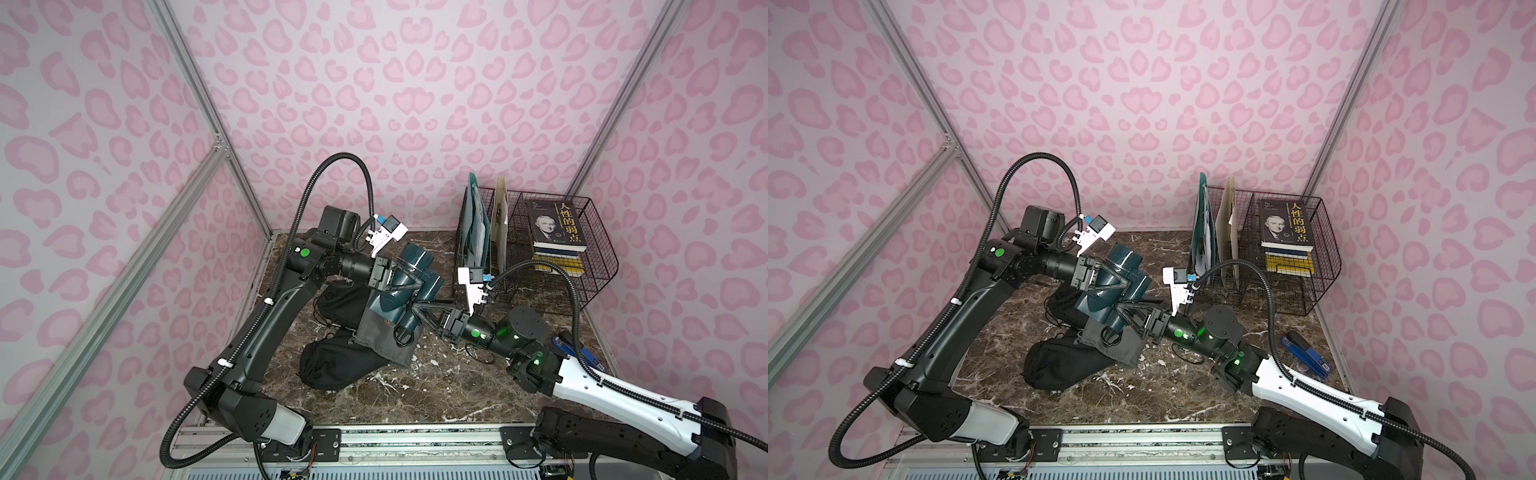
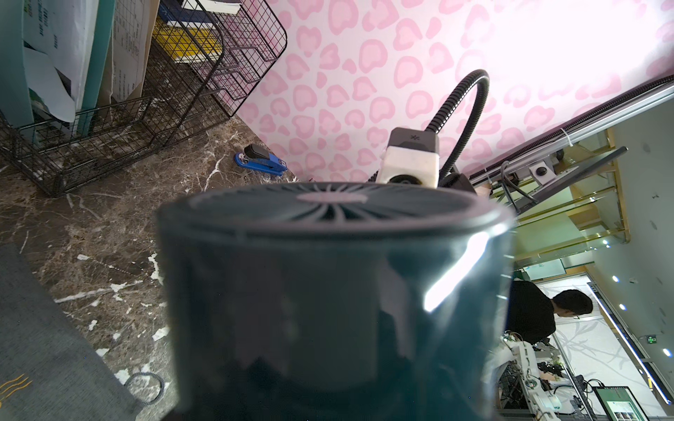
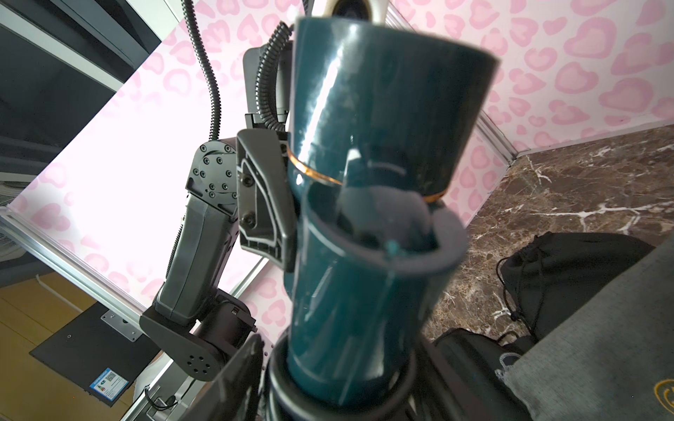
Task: Pack away hair dryers
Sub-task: Adjust the hair dryer.
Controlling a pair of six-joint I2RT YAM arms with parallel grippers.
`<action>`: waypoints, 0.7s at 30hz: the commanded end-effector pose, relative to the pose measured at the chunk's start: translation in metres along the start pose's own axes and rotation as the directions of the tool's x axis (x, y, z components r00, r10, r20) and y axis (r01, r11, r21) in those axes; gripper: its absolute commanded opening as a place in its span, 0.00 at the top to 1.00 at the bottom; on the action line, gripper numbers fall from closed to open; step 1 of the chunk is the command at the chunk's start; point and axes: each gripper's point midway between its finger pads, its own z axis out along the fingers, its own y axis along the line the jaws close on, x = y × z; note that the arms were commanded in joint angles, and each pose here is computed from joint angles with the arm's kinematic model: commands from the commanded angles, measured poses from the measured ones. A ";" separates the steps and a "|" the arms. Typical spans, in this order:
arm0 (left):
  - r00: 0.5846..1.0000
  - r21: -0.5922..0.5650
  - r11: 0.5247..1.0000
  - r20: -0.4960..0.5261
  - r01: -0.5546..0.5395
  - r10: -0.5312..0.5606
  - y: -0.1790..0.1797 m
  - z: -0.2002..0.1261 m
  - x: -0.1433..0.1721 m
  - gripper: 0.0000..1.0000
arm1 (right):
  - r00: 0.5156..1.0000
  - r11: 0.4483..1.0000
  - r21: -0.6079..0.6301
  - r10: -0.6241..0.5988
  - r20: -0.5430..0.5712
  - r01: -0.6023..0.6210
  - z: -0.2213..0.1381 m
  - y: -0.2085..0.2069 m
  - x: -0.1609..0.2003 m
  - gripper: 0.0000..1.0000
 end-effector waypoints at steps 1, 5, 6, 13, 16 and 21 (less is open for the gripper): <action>0.998 0.042 0.998 0.017 -0.055 0.054 -0.012 -0.002 -0.004 0.98 | 1.000 0.999 -0.040 -0.003 0.027 0.004 0.003 0.008 -0.006 0.38; 0.998 0.043 0.997 0.017 -0.060 0.059 -0.014 -0.003 -0.003 0.98 | 1.000 0.999 -0.050 0.001 0.014 0.000 0.009 0.007 -0.003 0.43; 0.998 0.042 0.997 0.018 -0.061 0.060 -0.014 -0.003 -0.002 0.98 | 1.000 0.999 -0.054 -0.001 0.011 0.001 0.010 0.008 -0.003 0.46; 0.996 0.020 0.995 0.013 -0.093 0.093 -0.016 -0.006 -0.001 0.98 | 1.000 0.998 -0.060 0.005 -0.010 -0.005 0.014 0.006 0.002 0.77; 0.993 -0.002 0.993 0.010 -0.116 0.116 -0.016 -0.007 0.000 0.95 | 1.000 0.999 -0.041 0.005 0.005 -0.005 0.011 0.004 -0.001 0.91; 0.991 -0.024 0.991 0.000 -0.133 0.133 -0.009 -0.007 0.005 0.60 | 0.999 1.000 -0.018 -0.006 0.039 0.007 0.006 0.004 -0.008 1.00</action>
